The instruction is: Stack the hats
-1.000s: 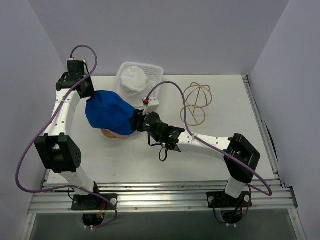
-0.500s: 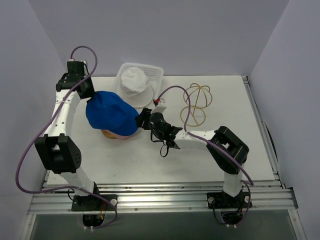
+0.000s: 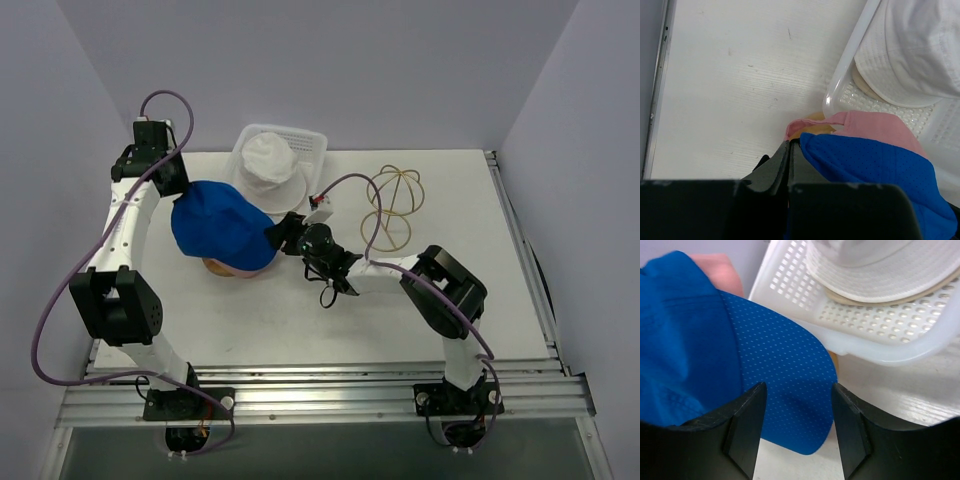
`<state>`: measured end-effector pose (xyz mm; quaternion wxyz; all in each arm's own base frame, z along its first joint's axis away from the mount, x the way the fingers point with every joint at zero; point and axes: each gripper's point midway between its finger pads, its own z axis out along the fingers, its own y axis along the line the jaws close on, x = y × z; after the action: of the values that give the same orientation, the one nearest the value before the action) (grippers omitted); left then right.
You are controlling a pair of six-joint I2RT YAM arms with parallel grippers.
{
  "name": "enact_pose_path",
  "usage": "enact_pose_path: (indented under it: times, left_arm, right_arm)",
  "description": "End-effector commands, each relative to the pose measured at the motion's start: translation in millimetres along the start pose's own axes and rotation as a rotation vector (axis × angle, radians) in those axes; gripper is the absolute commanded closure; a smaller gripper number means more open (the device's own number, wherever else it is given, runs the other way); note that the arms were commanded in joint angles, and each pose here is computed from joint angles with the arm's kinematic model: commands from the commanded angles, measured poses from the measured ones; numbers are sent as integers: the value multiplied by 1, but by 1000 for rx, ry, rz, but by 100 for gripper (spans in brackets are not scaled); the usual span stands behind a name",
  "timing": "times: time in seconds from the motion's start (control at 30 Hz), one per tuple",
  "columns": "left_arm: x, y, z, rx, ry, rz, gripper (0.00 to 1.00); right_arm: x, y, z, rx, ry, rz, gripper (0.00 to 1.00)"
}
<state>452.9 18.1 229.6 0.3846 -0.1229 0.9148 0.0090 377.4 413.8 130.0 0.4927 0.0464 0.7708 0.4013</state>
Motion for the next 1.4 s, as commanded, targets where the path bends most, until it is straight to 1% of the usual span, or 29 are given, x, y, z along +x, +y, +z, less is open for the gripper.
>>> enact_pose_path:
  times: [0.0,0.17,0.33,0.37,0.47,0.6,0.77,0.93,1.03,1.17,1.2,1.3,1.37]
  left_arm:
    - [-17,3,-9,6,-67,-22,95]
    - [-15,4,-7,3,-60,-21,95]
    - [-16,4,-8,2,-64,-24,95]
    - [-16,4,-8,3,-64,-23,95]
    - [-15,5,-7,1,-61,-24,95]
    - [-13,5,-7,-2,-56,-23,95]
    - [-13,6,-6,-7,-55,-25,95]
    - [-13,7,-7,-12,-58,-28,95]
    - [-15,7,-10,-15,-68,-35,91]
    - [-21,9,-22,-20,-97,-55,77]
    - [-23,10,-24,-20,-105,-61,75]
    - [-27,12,-32,-19,-125,-73,70]
    - [-29,13,-35,-17,-135,-79,69]
  right_arm:
    - [-12,15,3,-107,-52,56,50]
    - [-7,12,3,-112,-40,67,49]
    - [2,7,5,-112,-20,74,53]
    - [6,6,4,-120,-9,76,56]
    - [12,6,4,-142,2,77,60]
    - [16,11,-1,-196,2,85,62]
    - [25,12,-2,-202,18,67,64]
    - [32,8,-2,-200,30,62,65]
    - [33,9,-4,-210,33,59,64]
    - [31,13,-7,-222,27,51,62]
    - [31,14,-7,-222,27,49,62]
    - [32,15,-9,-223,33,33,62]
    - [35,16,-8,-222,41,17,60]
